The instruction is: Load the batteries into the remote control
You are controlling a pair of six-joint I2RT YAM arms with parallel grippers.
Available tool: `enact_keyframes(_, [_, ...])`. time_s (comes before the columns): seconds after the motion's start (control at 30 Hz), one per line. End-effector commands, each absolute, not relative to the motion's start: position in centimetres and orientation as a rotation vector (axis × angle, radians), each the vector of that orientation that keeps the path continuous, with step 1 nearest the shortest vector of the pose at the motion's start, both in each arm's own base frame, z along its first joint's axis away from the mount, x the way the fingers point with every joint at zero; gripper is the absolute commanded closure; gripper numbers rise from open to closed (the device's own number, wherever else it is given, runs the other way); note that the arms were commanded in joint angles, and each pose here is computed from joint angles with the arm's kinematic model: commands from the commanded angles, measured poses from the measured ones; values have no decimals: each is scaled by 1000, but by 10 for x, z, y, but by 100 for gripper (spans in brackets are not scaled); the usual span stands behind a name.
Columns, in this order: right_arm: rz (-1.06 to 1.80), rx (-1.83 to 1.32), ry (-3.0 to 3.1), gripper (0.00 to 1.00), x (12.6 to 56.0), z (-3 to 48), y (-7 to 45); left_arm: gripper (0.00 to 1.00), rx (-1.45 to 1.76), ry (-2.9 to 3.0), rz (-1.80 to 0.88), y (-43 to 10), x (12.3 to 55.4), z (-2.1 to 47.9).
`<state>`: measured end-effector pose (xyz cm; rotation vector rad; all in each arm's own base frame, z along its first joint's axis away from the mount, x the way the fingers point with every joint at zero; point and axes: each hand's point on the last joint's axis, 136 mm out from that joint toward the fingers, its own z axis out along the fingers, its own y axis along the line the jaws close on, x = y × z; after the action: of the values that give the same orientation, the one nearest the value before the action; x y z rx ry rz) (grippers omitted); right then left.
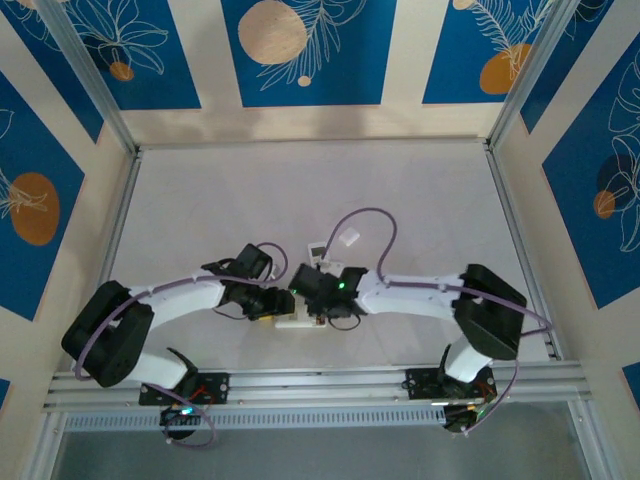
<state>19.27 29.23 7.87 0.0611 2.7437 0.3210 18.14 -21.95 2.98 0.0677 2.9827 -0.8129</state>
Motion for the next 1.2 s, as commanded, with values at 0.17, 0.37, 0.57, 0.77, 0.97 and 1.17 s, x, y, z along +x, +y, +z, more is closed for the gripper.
enact_keyframes(0.17, [407, -83, 2652, 50, 257, 154, 238, 15, 155, 2761, -633, -196, 205, 94])
enact_keyframes(0.37, [401, -221, 2699, 38, 312, 144, 233, 9, 284, 2527, -769, -206, 209, 143])
enact_keyframes(0.57, [258, -175, 2868, 35, 362, 105, 226, 6, 295, 2460, -843, -209, 205, 154])
enact_keyframes(0.77, [62, -674, 2834, 16, 388, 72, 226, 3, 323, 2449, -854, -208, 200, 153])
enact_keyframes(0.97, [168, -751, 2853, 12, 399, 65, 217, 2, 320, 2442, -827, -203, 199, 152])
enact_keyframes(1.17, [122, -892, 2911, 17, 388, 35, 211, 2, 302, 2448, -811, -200, 199, 151])
